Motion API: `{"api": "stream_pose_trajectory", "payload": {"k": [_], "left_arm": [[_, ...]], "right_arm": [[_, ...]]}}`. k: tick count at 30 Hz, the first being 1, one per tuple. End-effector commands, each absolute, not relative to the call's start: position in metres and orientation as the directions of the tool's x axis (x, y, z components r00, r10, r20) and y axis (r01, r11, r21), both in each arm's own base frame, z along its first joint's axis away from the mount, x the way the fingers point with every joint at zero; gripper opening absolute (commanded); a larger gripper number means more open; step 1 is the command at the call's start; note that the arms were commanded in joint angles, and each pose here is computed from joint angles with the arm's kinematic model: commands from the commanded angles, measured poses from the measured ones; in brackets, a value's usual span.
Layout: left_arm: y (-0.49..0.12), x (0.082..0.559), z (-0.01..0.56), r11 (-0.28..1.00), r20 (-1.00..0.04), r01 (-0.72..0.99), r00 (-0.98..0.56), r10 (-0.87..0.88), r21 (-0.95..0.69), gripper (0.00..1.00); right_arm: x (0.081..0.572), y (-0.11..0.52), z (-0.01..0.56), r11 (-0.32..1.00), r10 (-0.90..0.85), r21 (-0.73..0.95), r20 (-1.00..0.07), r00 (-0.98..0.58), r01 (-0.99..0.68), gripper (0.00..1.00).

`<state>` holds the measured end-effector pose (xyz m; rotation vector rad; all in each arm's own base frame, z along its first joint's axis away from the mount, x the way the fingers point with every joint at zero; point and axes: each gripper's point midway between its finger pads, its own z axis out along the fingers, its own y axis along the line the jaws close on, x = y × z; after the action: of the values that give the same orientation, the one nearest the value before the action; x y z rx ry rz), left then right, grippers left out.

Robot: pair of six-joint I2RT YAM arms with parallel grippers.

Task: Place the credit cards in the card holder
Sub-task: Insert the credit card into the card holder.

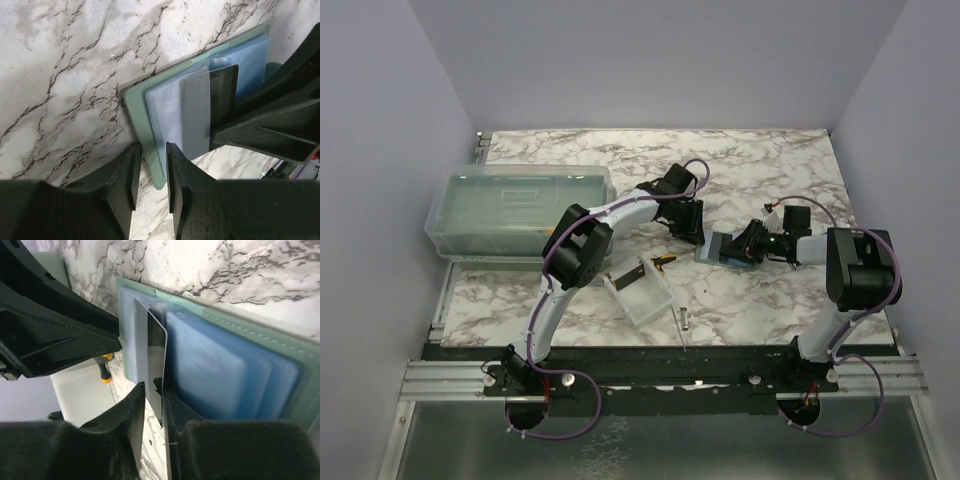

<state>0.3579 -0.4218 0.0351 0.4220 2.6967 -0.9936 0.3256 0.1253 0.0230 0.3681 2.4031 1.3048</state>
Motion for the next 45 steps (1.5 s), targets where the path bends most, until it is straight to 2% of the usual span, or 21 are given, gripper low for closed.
{"api": "stream_pose_trajectory", "payload": {"k": [1, 8, 12, 18, 25, 32, 35, 38, 41, 45], "left_arm": [[-0.409, 0.352, -0.003, 0.786, -0.272, 0.325, -0.94, 0.207, -0.525, 0.33], [-0.409, 0.352, 0.0, 0.783, -0.279, 0.331, -0.937, 0.209, -0.526, 0.33], [-0.41, 0.351, -0.001, 0.78, -0.275, 0.332, -0.938, 0.212, -0.531, 0.33], [-0.417, 0.35, -0.004, 0.771, -0.268, 0.332, -0.939, 0.216, -0.543, 0.32], [-0.432, 0.356, -0.002, 0.752, -0.281, 0.344, -0.935, 0.218, -0.562, 0.28], [-0.424, 0.361, 0.003, 0.765, -0.301, 0.349, -0.93, 0.211, -0.541, 0.28], [-0.421, 0.358, 0.0, 0.768, -0.293, 0.347, -0.932, 0.215, -0.538, 0.28], [-0.42, 0.356, -0.002, 0.77, -0.288, 0.346, -0.932, 0.218, -0.536, 0.28], [-0.424, 0.354, -0.003, 0.763, -0.279, 0.342, -0.935, 0.219, -0.549, 0.28], [-0.439, 0.35, -0.001, 0.742, -0.28, 0.355, -0.932, 0.232, -0.568, 0.27]], "right_arm": [[0.328, 0.108, 0.013, 0.676, 0.439, 0.728, -0.274, -0.856, 0.114, 0.26], [0.323, 0.094, 0.011, 0.749, 0.408, 0.648, -0.294, -0.864, 0.134, 0.37], [0.323, 0.089, 0.014, 0.773, 0.393, 0.62, -0.303, -0.868, 0.134, 0.47], [0.326, 0.097, 0.012, 0.783, 0.364, 0.614, -0.315, -0.877, 0.105, 0.48], [0.326, 0.132, 0.015, 0.776, 0.291, 0.63, -0.332, -0.897, 0.019, 0.39], [0.328, 0.118, 0.02, 0.821, 0.302, 0.569, -0.349, -0.887, 0.056, 0.48], [0.324, 0.115, 0.017, 0.83, 0.304, 0.552, -0.335, -0.892, 0.075, 0.6], [0.322, 0.113, 0.014, 0.838, 0.298, 0.54, -0.331, -0.895, 0.079, 0.62], [0.323, 0.115, 0.013, 0.837, 0.3, 0.541, -0.333, -0.894, 0.08, 0.72], [0.331, 0.13, 0.015, 0.838, 0.302, 0.54, -0.336, -0.892, 0.08, 0.67]]}}
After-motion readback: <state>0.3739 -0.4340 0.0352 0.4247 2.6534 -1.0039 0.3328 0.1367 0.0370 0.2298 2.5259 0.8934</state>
